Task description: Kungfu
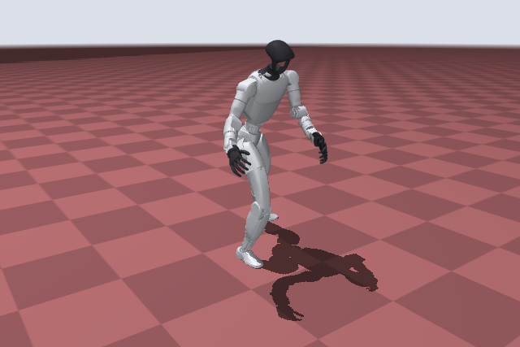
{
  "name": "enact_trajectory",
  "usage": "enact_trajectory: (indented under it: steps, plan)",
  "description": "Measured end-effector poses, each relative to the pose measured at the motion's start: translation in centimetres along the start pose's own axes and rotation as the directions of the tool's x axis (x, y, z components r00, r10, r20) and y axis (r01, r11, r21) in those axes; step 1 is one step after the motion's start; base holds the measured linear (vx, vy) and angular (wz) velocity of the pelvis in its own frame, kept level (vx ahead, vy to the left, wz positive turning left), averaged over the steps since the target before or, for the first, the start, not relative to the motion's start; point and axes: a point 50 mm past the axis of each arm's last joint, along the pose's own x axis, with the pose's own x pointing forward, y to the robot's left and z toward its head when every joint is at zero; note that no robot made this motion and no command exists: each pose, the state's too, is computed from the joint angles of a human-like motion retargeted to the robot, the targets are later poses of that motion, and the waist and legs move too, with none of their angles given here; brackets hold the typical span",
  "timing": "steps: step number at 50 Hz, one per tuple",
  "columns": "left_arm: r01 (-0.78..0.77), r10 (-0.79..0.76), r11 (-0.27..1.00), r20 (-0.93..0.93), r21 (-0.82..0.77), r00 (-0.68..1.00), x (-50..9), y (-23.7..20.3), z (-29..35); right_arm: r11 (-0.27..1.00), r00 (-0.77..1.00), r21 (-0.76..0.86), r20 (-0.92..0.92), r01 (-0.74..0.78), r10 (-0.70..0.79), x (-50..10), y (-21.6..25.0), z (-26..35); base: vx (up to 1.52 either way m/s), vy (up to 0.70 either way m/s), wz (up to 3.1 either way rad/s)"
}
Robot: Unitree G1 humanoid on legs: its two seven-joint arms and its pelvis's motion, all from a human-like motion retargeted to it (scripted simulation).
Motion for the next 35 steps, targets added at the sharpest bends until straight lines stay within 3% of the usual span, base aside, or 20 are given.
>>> enact_trajectory:
  steps: [3, 5, 6, 7, 8, 9, 10, 12, 15, 18, 20, 26, 30, 35]
  plan:
    - [0.093, -0.088, 0.996, -0.401, -0.006, 0.912, -5.3, -4.6, -8.3, 0.984, 0.961, 0.176, -0.266, -0.032, 0.079, -3.3, 7.6, -3.6, -0.18, 0.01, -0.03]
    - [0.155, -0.148, 0.986, -0.703, -0.055, 0.696, -11.1, -7.2, -13.5, 0.943, 0.811, 0.309, -0.518, -0.120, 0.273, -7.3, 14.3, -5.5, -0.17, -0.05, 0.02]
    - [0.196, -0.213, 0.973, -0.794, -0.120, 0.569, -14.3, -8.0, -15.3, 0.885, 0.662, 0.394, -0.599, -0.247, 0.451, -9.8, 17.1, -6.1, -0.09, -0.06, 0.09]
    - [0.213, -0.267, 0.959, -0.852, -0.188, 0.451, -17.5, -8.5, -16.7, 0.774, 0.467, 0.502, -0.618, -0.385, 0.633, -12.3, 19.3, -6.3, -0.05, -0.06, 0.13]
    - [0.198, -0.304, 0.949, -0.877, -0.245, 0.373, -20.1, -8.7, -17.5, 0.570, 0.207, 0.630, -0.556, -0.528, 0.805, -14.7, 20.5, -6.4, -0.06, -0.06, 0.18]
    - [0.156, -0.316, 0.948, -0.881, -0.278, 0.352, -22.0, -9.1, -18.0, 0.356, -0.016, 0.713, -0.458, -0.604, 0.889, -16.4, 21.1, -6.0, -0.08, -0.07, 0.27]
    - [0.101, -0.313, 0.950, -0.879, -0.297, 0.360, -23.4, -9.5, -18.3, 0.142, -0.222, 0.761, -0.354, -0.633, 0.909, -17.8, 21.4, -5.5, -0.06, -0.03, 0.46]
    - [-0.024, -0.249, 0.958, -0.871, -0.286, 0.424, -24.8, -10.4, -18.2, -0.019, -0.299, 0.702, -0.279, -0.712, 0.912, -18.7, 23.0, -4.2, 0.00, 0.07, 0.65]
    - [-0.170, -0.137, 0.953, -0.858, -0.250, 0.495, -26.0, -10.3, -18.1, 0.020, -0.190, 0.487, -0.378, -0.873, 0.906, -18.9, 24.6, -3.4, -0.03, 0.09, 0.60]
    - [-0.220, -0.050, 0.955, -0.839, -0.199, 0.541, -26.5, -9.1, -17.9, 0.095, -0.035, 0.289, -0.414, -0.953, 0.910, -19.0, 25.4, -3.1, 0.05, 0.11, 0.38]
    - [-0.218, -0.019, 0.962, -0.834, -0.166, 0.552, -26.7, -8.4, -17.8, 0.087, -0.020, 0.240, -0.411, -0.967, 0.912, -19.4, 25.4, -3.1, 0.12, 0.14, 0.27]
    - [-0.259, 0.141, 0.964, -0.698, -0.066, 0.703, -22.0, -5.0, -16.0, 0.095, -0.008, 0.310, -0.314, -0.946, 0.950, -18.6, 22.2, -4.1, 0.15, 0.16, 0.42]
    - [-0.315, 0.274, 0.948, -0.399, -0.038, 0.875, -15.4, -0.7, -11.3, 0.286, 0.193, 0.382, -0.265, -0.879, 0.945, -17.9, 15.9, -6.0, 0.14, 0.18, 1.07]
    - [-0.328, 0.330, 0.944, 0.074, -0.037, 0.941, -9.4, 4.2, -1.9, 0.566, 0.407, 0.439, -0.407, -0.698, 0.818, -19.6, 5.3, -9.5, 0.19, 0.21, 1.10]
